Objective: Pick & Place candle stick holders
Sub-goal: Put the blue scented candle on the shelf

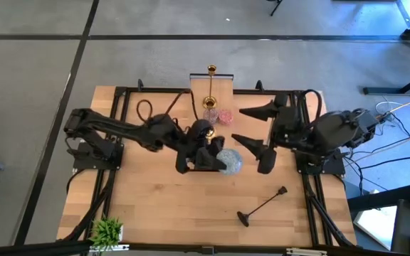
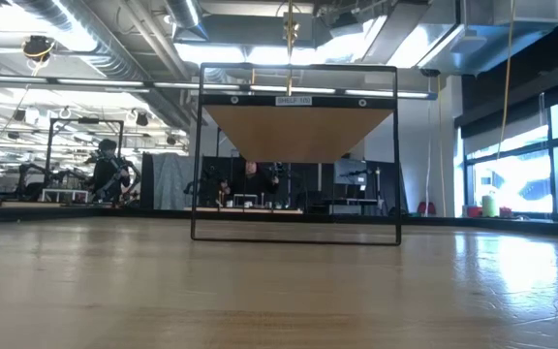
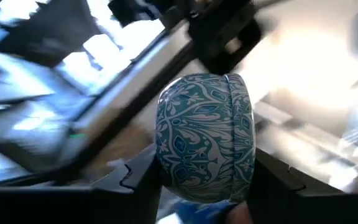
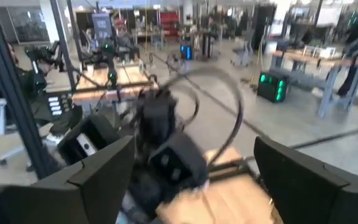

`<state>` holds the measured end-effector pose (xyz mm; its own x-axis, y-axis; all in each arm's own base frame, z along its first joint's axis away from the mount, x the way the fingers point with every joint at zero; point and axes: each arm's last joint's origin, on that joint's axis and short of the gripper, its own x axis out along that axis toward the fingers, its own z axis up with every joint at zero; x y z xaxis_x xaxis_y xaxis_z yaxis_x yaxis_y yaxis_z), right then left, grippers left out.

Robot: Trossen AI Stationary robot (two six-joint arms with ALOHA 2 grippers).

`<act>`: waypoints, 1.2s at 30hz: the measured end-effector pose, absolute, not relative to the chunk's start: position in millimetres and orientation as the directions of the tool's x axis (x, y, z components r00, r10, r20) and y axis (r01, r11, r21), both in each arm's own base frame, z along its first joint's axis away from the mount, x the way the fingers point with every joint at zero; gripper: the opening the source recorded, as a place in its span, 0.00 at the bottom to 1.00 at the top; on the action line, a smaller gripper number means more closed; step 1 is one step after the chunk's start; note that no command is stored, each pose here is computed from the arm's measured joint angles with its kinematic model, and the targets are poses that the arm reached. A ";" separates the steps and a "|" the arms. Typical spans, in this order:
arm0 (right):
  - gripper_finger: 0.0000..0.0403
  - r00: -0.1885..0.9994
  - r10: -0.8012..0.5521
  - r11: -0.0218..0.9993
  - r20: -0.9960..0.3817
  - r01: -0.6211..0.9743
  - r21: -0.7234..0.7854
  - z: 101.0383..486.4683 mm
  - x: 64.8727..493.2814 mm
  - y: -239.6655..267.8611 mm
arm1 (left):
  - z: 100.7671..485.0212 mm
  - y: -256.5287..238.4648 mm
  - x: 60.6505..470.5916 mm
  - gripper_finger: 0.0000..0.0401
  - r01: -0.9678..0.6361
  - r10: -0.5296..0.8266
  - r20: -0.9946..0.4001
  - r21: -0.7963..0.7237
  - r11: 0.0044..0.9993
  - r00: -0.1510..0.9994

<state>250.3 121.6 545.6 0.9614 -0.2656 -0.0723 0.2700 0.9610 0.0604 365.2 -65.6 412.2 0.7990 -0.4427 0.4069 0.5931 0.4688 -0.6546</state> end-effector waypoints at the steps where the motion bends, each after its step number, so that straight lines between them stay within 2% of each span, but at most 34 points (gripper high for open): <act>1: 0.82 0.960 -0.266 0.960 -0.086 0.272 0.069 544.0 250.1 121.5 | 413.5 -64.0 361.1 0.44 0.560 -0.441 0.357 -0.638 0.528 0.823; 3: 0.82 0.957 -0.269 0.957 -0.113 0.278 0.082 540.6 249.8 121.2 | 414.6 -59.7 351.1 0.44 0.456 -0.399 0.237 -0.602 0.655 0.886; 5: 0.82 0.952 -0.272 0.954 -0.140 0.286 0.091 537.1 249.3 120.7 | 418.3 -54.8 335.3 0.44 0.316 -0.300 0.123 -0.559 0.767 0.946; 7: 0.82 0.948 -0.274 0.951 -0.160 0.292 0.102 534.6 248.8 120.5 | 423.6 -48.6 316.4 0.44 0.147 -0.152 0.032 -0.501 0.853 0.988; 9: 0.82 0.946 -0.275 0.949 -0.174 0.296 0.106 532.9 248.4 120.4 | 430.8 -43.0 296.5 0.44 -0.022 0.015 -0.019 -0.439 0.898 1.000; 11: 0.82 0.942 -0.281 0.946 -0.182 0.304 0.111 531.8 248.1 120.0 | 437.6 -37.8 277.0 0.44 -0.177 0.172 -0.047 -0.384 0.906 0.984; 14: 0.82 0.933 -0.306 0.938 -0.190 0.329 0.104 530.3 247.6 119.0 | 446.4 -33.0 250.0 0.44 -0.371 0.372 -0.063 -0.332 0.867 0.926; 18: 0.82 0.916 -0.351 0.924 -0.194 0.373 0.089 528.7 246.9 117.4 | 442.6 -30.7 225.8 0.44 -0.521 0.530 -0.069 -0.327 0.789 0.845; 23: 0.82 0.891 -0.413 0.899 -0.190 0.432 0.068 527.6 245.8 115.4 | 401.0 -26.0 206.1 0.44 -0.547 0.556 -0.121 -0.437 0.714 0.822; 26: 0.82 0.882 -0.431 0.892 -0.191 0.448 0.056 526.8 245.5 114.5 | 365.3 -22.5 199.1 0.44 -0.515 0.554 -0.120 -0.567 0.643 0.824; 31: 0.82 0.875 -0.441 0.887 -0.199 0.459 0.051 525.7 246.3 112.0 | 315.1 -15.1 195.5 0.44 -0.249 0.462 0.019 -0.823 0.511 0.886; 34: 0.82 0.869 -0.451 0.881 -0.204 0.469 0.052 524.8 247.1 109.6 | 292.5 -8.2 195.6 0.44 -0.078 0.416 0.118 -0.902 0.424 0.902; 36: 0.82 0.862 -0.457 0.877 -0.218 0.477 0.049 523.0 247.0 107.8 | 280.9 -2.0 195.6 0.44 -0.024 0.405 0.132 -0.934 0.356 0.905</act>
